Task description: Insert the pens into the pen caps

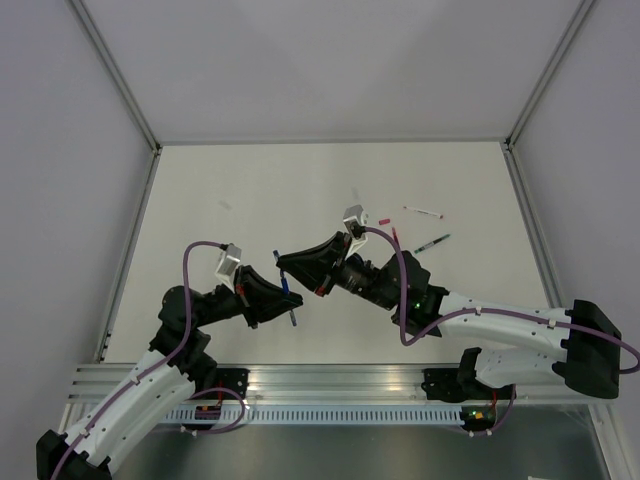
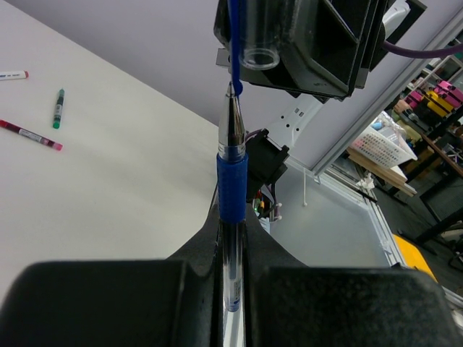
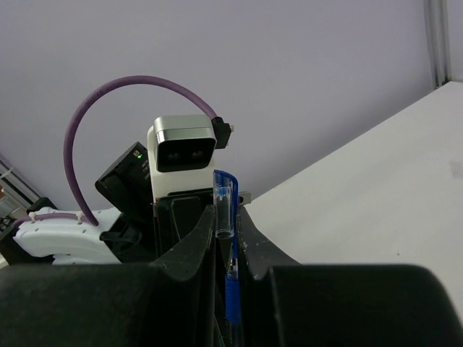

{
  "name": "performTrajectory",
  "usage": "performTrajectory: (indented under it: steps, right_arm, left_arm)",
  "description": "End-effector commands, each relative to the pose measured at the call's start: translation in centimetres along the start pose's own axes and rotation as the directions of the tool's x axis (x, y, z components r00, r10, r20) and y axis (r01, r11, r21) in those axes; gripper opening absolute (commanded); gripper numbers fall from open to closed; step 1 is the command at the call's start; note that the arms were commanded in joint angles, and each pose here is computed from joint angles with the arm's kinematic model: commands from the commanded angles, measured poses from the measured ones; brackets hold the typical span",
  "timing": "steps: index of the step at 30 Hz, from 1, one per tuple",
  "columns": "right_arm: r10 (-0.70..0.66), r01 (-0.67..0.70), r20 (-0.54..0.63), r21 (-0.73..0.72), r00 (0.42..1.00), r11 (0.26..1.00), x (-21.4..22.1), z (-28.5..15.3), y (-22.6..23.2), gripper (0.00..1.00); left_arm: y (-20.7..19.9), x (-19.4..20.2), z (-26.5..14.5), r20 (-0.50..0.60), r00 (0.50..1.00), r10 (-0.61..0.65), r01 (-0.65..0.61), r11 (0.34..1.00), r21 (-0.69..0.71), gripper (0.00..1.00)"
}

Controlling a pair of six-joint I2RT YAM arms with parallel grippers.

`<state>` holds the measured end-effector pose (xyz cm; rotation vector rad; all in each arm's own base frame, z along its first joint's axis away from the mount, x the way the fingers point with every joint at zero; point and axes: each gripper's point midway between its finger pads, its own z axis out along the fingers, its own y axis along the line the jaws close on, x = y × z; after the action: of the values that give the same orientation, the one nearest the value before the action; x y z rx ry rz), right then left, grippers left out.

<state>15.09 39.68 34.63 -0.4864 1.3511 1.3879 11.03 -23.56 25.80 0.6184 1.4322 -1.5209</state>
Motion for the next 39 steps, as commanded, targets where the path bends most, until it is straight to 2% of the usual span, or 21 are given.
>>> performTrajectory:
  steps: [1,39]
  right_arm:
    - [-0.035,0.034,0.043,0.015,0.998,0.999,-1.4,0.1,0.2,0.0]
    - [0.01,-0.009,0.029,-0.018,1.0,1.0,0.9,0.0,0.1,0.0]
  left_arm:
    - [-0.5,-1.1,0.2,0.026,0.999,0.028,-0.029,1.0,0.01,0.02]
    - [-0.3,-1.1,0.2,0.026,0.999,0.022,-0.022,1.0,-0.004,0.02]
